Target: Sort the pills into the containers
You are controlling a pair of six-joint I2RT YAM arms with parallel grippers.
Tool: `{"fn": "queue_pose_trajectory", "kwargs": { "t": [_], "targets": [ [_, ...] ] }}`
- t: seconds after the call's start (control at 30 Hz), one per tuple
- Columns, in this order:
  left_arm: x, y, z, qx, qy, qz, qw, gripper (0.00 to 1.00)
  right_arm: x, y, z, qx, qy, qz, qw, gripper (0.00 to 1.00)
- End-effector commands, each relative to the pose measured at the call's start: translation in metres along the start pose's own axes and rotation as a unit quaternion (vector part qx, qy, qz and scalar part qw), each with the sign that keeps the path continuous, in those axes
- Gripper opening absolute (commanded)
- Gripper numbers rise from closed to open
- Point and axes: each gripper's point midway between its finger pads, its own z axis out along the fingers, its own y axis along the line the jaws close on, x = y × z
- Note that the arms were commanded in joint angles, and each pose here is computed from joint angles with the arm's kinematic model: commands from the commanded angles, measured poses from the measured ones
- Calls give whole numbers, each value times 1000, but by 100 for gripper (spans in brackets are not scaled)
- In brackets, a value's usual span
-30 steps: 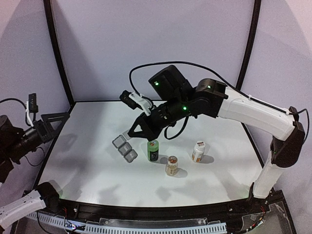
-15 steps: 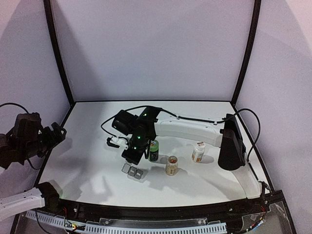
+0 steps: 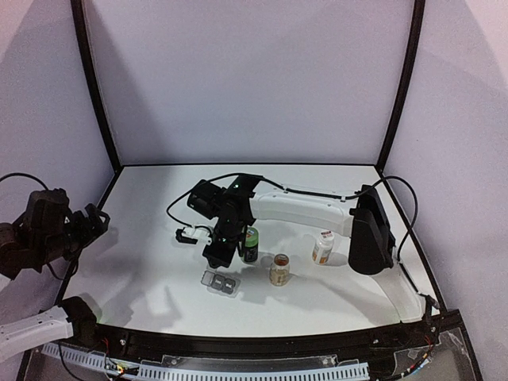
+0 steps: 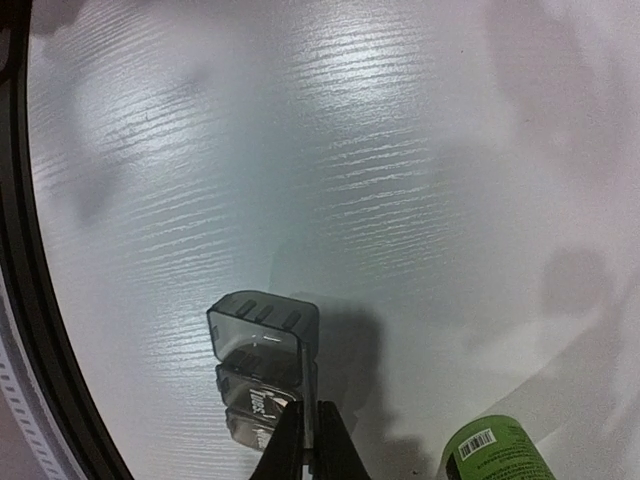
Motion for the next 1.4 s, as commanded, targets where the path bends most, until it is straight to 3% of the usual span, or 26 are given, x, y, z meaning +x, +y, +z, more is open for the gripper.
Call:
{"fn": "queue_pose_trajectory", "kwargs": {
  "t": [0.0,0.1,0.37,0.47,0.57,0.6,0.8,0.93,1.17,1.37],
  "targets": [
    [1,-3,3,4,2,-1,1000,99,-4,0,5,-15,-4,-12,1000,8],
    [1,-5,4,6,3,1,1000,99,-5,-3,5,-14,-5,-10,1000,11],
    [0,-10,5,15,2,1,1000,99,-20,-2,-20,-8,-38,-11,999,41],
    [-2,-12,4,18,-1,2,1000,99,-29,-3,-44,-2,-69,1,998,60],
    [-4,-13,4,20,-7,3,1000,99,-34,-11,-74,12,-117,24,993,92],
    [-5,-14,4,21,-9,3,1000,99,-32,-14,-83,13,-131,34,991,97],
    [-9,-21,4,31,-14,10,999,99,-9,-35,-154,66,-207,90,972,98],
    [-8,-30,7,41,-8,20,999,99,42,-70,-197,165,-217,181,945,98],
    [-9,-41,14,43,-2,42,998,99,169,-117,-203,252,-123,352,893,98],
    [-7,-43,21,34,3,54,998,99,218,-124,-179,266,-52,409,871,98]
  ]
}}
